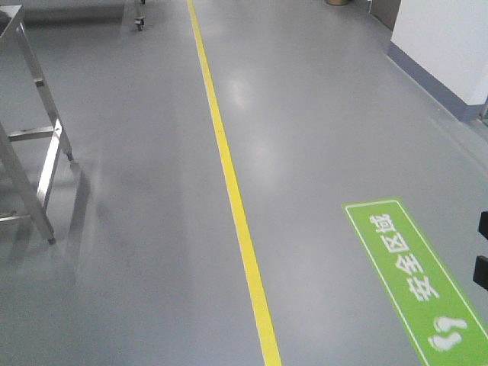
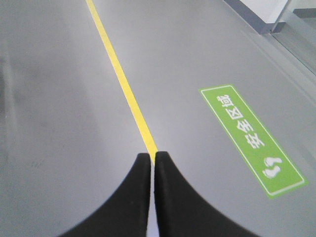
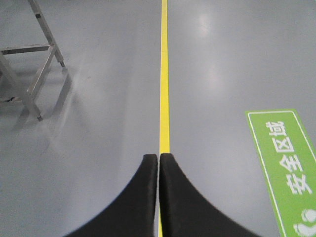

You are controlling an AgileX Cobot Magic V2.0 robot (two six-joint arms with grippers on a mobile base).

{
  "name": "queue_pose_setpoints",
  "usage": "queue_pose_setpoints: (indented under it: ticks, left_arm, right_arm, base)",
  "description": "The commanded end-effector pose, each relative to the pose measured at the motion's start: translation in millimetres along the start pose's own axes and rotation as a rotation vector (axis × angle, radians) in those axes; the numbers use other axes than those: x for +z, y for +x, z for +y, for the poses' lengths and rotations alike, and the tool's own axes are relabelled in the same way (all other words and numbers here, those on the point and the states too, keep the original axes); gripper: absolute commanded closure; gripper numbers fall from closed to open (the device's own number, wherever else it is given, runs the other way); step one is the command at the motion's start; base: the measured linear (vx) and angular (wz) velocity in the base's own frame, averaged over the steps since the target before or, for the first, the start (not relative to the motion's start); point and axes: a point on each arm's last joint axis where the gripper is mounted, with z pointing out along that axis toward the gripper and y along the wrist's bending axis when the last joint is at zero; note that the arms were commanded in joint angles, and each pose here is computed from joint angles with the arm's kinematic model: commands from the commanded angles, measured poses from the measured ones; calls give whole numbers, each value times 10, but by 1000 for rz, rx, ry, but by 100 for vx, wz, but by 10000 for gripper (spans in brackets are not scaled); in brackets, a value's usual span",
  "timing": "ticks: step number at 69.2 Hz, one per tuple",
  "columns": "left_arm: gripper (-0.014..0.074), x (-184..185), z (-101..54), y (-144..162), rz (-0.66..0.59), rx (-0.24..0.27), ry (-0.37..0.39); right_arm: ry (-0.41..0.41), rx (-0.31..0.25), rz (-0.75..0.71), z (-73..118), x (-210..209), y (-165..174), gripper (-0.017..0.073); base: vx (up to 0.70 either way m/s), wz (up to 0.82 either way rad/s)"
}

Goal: Move and align brake pads A on conveyor
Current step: 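Drive along the yellow floor line toward the steel table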

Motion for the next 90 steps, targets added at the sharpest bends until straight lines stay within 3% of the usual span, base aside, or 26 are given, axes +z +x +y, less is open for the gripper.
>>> queue_pose_setpoints:
  ticks: [1,90]
  left_arm:
    - [600,-50,-32,-122,-88,-6,19]
    - [600,-50,-32,-122,-88,-6,19]
  right_arm:
    - [-5,-8,-96,9,-45,-136,569]
    - [-5,-8,-96,9,-45,-136,569]
  base:
    - [57,4]
    - [55,9]
